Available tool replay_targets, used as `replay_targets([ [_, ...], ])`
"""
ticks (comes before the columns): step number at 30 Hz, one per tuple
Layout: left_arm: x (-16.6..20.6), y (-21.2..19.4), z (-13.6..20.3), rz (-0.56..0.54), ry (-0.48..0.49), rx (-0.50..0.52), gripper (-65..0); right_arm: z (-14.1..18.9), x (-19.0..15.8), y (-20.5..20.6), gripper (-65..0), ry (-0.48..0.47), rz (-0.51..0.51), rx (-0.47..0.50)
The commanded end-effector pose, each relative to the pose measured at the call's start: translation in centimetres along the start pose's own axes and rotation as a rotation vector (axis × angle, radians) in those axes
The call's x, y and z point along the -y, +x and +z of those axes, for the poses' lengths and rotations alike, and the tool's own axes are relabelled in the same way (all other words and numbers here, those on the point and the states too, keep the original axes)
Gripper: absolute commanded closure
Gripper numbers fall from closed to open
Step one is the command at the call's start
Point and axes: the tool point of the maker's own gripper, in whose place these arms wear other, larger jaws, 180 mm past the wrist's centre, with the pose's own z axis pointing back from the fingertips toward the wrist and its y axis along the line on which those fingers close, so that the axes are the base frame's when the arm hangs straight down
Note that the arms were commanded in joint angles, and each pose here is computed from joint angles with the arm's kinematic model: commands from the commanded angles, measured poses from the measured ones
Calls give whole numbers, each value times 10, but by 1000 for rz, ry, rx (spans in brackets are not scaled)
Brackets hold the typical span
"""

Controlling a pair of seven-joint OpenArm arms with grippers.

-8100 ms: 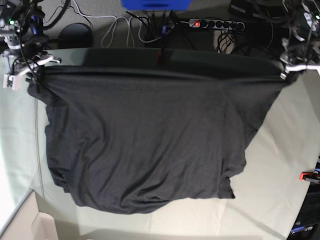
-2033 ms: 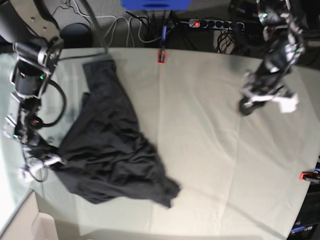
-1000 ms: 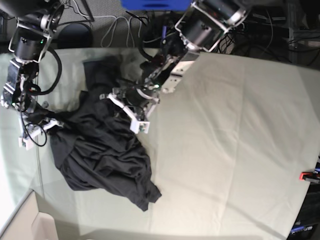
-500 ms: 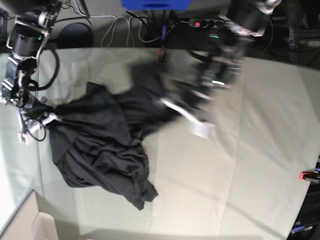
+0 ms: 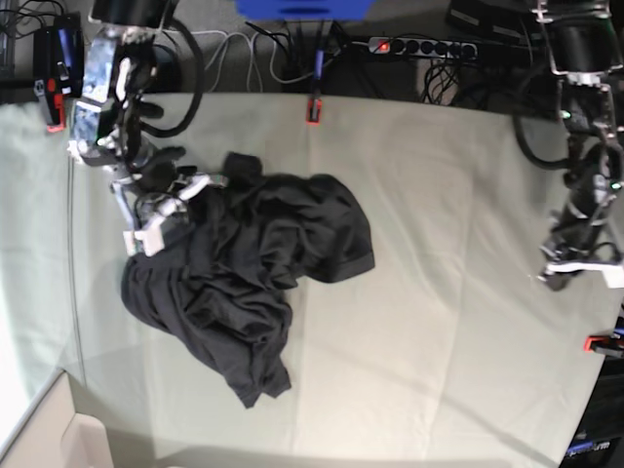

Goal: Layout the t-shirt on the table in an organized manner, then fold the t-shirt properly
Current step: 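Grasp the shirt with the left gripper and drag it toward the right gripper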

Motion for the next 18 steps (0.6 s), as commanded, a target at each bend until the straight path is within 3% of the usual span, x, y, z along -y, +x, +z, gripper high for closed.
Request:
replay_targets([
  [1,10,15,0,5,-31,27,-4,1,-16,5,-15,43,20,21],
  [5,14,-3,-1,27,-40,-40,-10,2,-20,7,-118,49,41,23],
  [10,48,-38,0,101,-107,-117,-34,18,26,8,-219,-54,9,39],
  [12,80,-57,1,123,-171,-178,-103,28,54,10,-245,-120,-24,51],
  [18,184,-123,11,92,-381,-381,-415,52,98,7,-256,-231,-74,70],
])
